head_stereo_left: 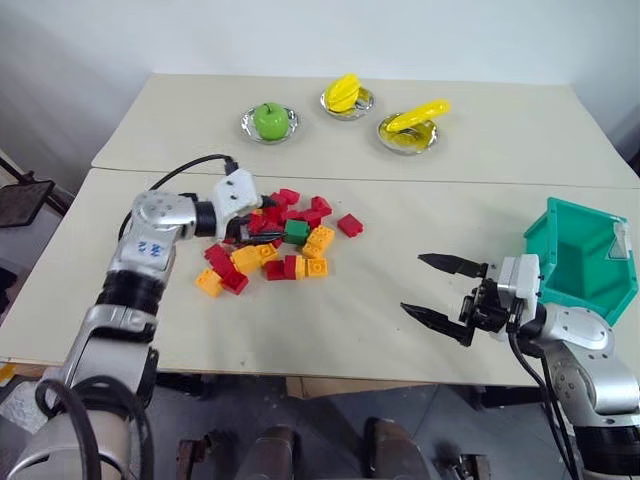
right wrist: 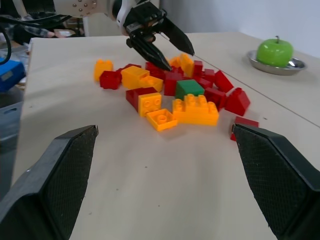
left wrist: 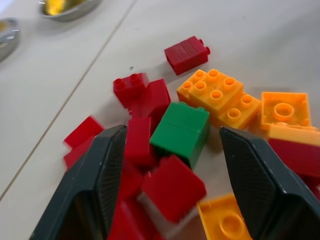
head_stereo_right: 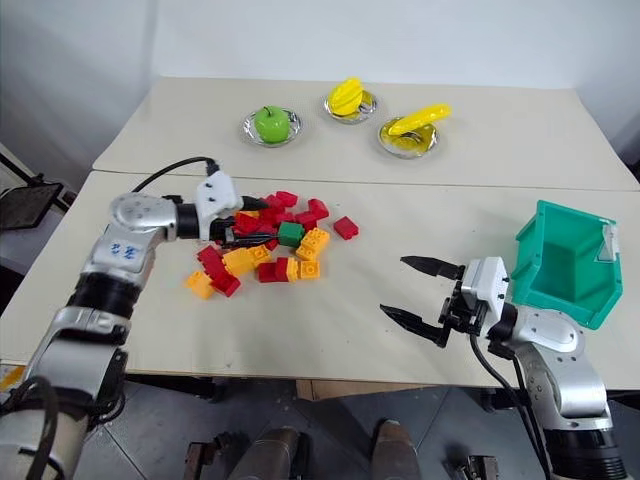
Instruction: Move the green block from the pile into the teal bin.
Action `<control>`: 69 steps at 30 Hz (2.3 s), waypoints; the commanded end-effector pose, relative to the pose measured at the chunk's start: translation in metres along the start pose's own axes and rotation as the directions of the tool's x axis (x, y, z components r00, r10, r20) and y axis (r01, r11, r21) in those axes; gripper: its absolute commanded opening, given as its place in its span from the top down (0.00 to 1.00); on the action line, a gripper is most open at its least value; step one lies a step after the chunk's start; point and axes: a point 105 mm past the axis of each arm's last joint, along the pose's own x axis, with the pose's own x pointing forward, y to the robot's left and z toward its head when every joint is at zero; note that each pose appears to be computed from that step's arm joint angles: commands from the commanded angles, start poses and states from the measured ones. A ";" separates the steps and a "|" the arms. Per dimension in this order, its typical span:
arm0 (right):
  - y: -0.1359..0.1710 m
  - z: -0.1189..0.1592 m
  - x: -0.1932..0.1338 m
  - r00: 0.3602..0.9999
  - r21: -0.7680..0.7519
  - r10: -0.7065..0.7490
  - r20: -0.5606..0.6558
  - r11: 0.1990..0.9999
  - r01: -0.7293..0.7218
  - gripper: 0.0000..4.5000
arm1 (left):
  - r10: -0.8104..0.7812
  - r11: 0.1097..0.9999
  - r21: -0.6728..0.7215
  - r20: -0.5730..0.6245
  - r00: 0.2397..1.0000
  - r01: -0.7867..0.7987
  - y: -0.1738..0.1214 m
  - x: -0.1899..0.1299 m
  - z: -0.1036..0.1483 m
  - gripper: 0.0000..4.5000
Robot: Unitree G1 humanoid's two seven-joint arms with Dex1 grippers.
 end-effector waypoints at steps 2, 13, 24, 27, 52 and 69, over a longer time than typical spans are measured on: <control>0.002 0.012 -0.004 0.999 -0.042 -0.035 0.025 0.998 0.037 0.00 | -0.072 0.996 0.040 -0.054 0.996 0.074 0.000 0.009 -0.003 0.30; 0.008 0.014 -0.006 0.997 -0.044 -0.069 0.029 0.997 0.070 0.00 | -0.108 0.992 0.046 -0.093 0.990 0.113 -0.006 0.041 -0.002 0.30; 0.008 0.014 -0.005 0.996 -0.044 -0.079 0.033 0.996 0.081 0.00 | -0.155 0.988 -0.039 -0.255 0.954 0.150 -0.006 0.041 -0.021 0.34; 0.008 0.014 -0.006 0.996 -0.046 -0.080 0.030 0.996 0.082 0.00 | -0.174 0.985 -0.051 -0.243 0.954 0.166 -0.007 0.039 -0.018 0.49; 0.003 0.007 -0.101 0.875 -0.083 -0.474 -0.093 0.880 0.468 0.00 | -0.467 0.883 0.083 0.053 0.883 0.462 -0.108 0.162 0.099 0.66; 0.007 0.000 -0.119 0.913 -0.021 -0.356 -0.201 0.933 0.359 0.00 | -0.179 0.980 0.016 0.508 0.843 0.199 -0.044 0.087 0.102 0.02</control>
